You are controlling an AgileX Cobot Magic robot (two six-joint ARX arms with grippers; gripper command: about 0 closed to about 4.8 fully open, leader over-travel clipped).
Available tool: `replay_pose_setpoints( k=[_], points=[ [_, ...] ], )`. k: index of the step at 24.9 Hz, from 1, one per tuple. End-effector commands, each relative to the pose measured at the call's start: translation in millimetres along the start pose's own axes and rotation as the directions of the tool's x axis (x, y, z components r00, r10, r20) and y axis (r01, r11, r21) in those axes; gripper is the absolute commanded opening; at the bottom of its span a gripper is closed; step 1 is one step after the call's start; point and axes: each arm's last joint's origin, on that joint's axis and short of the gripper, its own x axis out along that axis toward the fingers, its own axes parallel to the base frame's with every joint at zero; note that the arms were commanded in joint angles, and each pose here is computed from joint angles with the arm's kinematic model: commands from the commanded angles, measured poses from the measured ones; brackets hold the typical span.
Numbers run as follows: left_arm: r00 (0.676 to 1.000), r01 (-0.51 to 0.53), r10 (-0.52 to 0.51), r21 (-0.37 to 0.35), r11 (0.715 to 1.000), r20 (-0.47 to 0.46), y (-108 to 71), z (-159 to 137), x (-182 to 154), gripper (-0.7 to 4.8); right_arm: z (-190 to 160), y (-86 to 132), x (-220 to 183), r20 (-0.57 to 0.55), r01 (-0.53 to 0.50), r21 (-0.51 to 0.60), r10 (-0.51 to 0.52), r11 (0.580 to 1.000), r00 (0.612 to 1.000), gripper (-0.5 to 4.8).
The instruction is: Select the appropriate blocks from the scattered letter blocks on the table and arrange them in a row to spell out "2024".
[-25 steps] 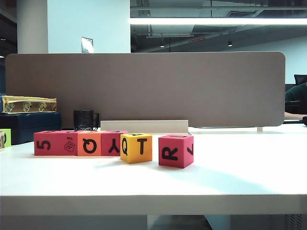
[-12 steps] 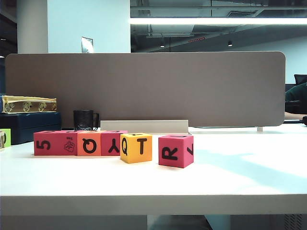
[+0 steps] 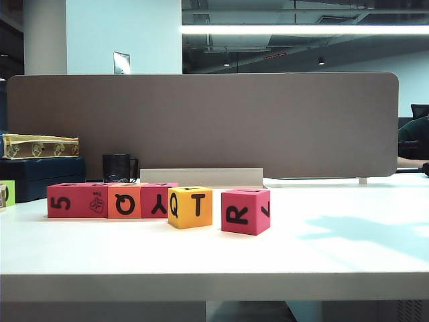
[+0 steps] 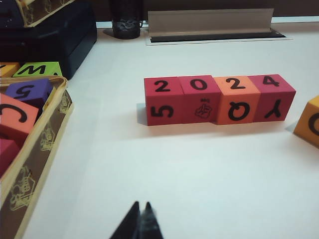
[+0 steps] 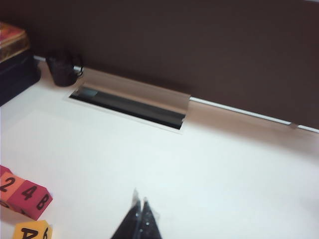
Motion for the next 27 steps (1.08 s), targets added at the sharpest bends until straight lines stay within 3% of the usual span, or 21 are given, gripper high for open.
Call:
replay_pose_setpoints(
  k=[1,8,13,27],
  points=[
    [1.000,0.002,-0.002,-0.004,1.000,-0.003,-0.1,0,0,-0.05,-13,-10,-16,0.071,0.054,0.011,-0.055,0.998,0.996,-0.01],
    [1.000,0.002,-0.002,-0.004,1.000,-0.003,-0.1,0,0,-0.06,-71,-24,-46,0.181,0.180,0.043,-0.185,0.983,0.966,-0.01],
    [1.000,0.001,-0.001,-0.004,1.000,-0.003,-0.1,0,0,-0.06,-111,-28,-56,0.184,0.327,0.077,-0.336,0.942,0.924,-0.01],
    [1.000,-0.001,0.001,-0.004,1.000,-0.003,0.1,0,0,-0.06,-224,-18,-60,0.119,0.366,0.084,-0.374,0.927,0.920,-0.01]
  ],
)
